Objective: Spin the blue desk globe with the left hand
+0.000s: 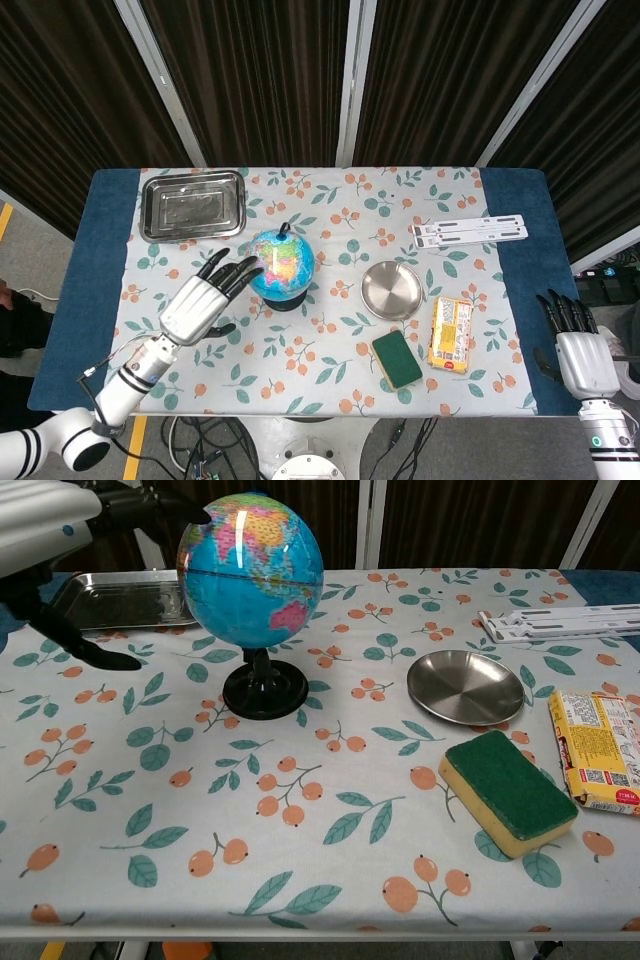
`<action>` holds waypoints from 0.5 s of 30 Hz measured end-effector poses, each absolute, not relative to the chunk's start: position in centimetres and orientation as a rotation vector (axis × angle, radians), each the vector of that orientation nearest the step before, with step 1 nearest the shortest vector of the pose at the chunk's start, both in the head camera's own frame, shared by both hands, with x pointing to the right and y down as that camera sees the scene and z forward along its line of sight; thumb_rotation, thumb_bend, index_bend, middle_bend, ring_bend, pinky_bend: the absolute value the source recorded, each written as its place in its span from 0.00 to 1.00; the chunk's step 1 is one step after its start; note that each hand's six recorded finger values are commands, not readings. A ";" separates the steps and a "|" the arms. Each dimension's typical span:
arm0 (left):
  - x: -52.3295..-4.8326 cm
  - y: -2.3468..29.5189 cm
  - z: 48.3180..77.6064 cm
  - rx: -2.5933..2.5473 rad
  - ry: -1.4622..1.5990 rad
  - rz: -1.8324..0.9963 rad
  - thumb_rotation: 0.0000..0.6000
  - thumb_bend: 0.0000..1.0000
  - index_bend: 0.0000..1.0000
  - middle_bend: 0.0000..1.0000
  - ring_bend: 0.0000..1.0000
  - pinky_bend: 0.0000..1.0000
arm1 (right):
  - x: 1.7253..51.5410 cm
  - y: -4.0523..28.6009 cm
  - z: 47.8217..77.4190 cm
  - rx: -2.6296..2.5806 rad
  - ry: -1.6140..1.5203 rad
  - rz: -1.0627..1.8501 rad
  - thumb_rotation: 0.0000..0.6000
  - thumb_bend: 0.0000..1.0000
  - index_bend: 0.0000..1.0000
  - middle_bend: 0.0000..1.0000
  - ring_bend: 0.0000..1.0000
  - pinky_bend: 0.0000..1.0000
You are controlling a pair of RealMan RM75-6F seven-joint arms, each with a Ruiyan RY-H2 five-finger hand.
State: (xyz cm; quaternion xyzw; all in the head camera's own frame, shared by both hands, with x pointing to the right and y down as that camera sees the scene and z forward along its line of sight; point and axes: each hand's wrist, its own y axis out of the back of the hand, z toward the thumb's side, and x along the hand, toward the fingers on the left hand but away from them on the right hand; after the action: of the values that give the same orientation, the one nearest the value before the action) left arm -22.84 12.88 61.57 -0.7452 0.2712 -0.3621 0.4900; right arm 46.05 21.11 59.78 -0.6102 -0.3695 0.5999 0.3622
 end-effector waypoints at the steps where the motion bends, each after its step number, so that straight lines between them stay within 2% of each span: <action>1: -23.0 12.8 61.5 -1.807 0.665 -0.883 1.00 0.01 0.09 0.08 0.29 0.12 | 46.0 21.1 59.8 -1.572 -0.951 1.545 1.00 0.30 0.00 0.00 0.00 0.00; 5: -23.6 12.6 61.2 -1.788 0.699 -0.882 1.00 0.01 0.09 0.08 0.24 0.12 | 46.0 21.1 59.8 -1.572 -0.949 1.544 1.00 0.30 0.00 0.00 0.00 0.00; 12: -24.1 12.6 60.2 -1.770 0.749 -0.836 1.00 0.01 0.09 0.06 0.06 0.10 | 45.9 21.1 59.8 -1.573 -0.946 1.544 1.00 0.30 0.00 0.00 0.00 0.00; 15: -23.5 12.9 59.9 -1.779 0.738 -0.788 1.00 0.01 0.09 0.06 0.05 0.09 | 45.8 21.1 59.9 -1.575 -0.943 1.544 1.00 0.30 0.00 0.00 0.00 0.00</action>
State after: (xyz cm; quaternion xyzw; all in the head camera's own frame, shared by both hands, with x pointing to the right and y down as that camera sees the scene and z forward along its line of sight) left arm -23.49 12.89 59.86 -0.7375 0.3060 -0.3268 0.5056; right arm 45.79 21.13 59.88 -0.6118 -0.3664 0.5997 0.3630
